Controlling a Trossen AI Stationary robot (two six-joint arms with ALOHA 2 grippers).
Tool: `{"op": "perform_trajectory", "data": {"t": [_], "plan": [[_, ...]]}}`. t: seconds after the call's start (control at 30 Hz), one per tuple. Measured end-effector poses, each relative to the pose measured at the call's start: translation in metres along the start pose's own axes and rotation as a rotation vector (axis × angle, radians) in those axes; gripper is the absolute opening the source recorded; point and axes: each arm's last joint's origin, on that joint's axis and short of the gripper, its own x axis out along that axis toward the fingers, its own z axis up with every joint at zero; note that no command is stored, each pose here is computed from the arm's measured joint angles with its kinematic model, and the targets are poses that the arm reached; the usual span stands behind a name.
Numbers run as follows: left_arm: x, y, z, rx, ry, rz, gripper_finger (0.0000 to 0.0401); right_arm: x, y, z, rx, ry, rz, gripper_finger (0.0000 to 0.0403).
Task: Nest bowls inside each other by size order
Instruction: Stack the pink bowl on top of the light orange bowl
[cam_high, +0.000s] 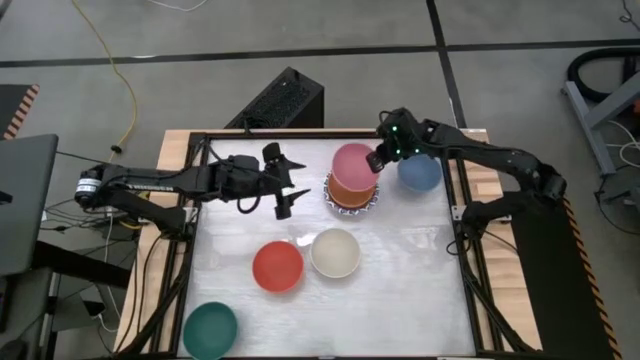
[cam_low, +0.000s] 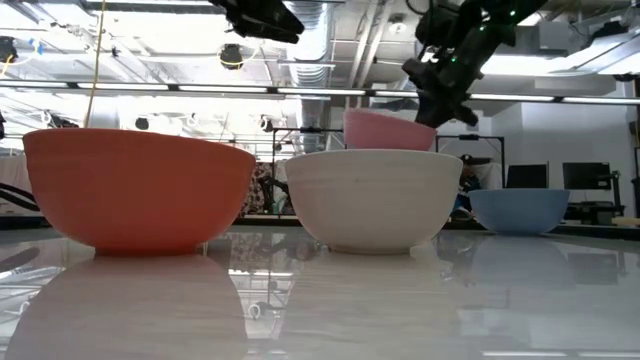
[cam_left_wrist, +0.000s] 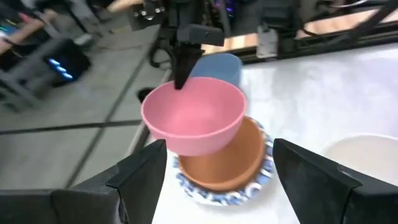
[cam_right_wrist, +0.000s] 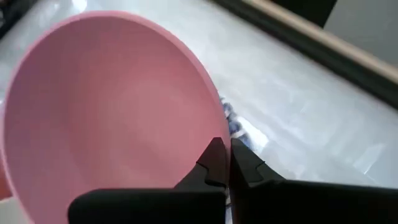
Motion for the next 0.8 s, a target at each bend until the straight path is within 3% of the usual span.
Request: {"op": "perform_trajectory", "data": {"t": [0.13, 0.53, 0.8], "plan": [[-0.009, 0.001, 0.000, -0.036, 0.014, -0.047, 0.0283, 0.014, 0.003, -0.003, -0.006, 0.058, 0.031, 0.0006], [-0.029, 0.007, -0.002, -0.049, 0.063, -0.057, 0.0284, 0.051, -0.002, -0.010, 0.003, 0.184, 0.015, 0.0006], [-0.029, 0.005, -0.009, -0.033, 0.134, -0.067, 0.0284, 0.057, -0.005, -0.011, 0.000, 0.206, 0.003, 0.0013]]}}
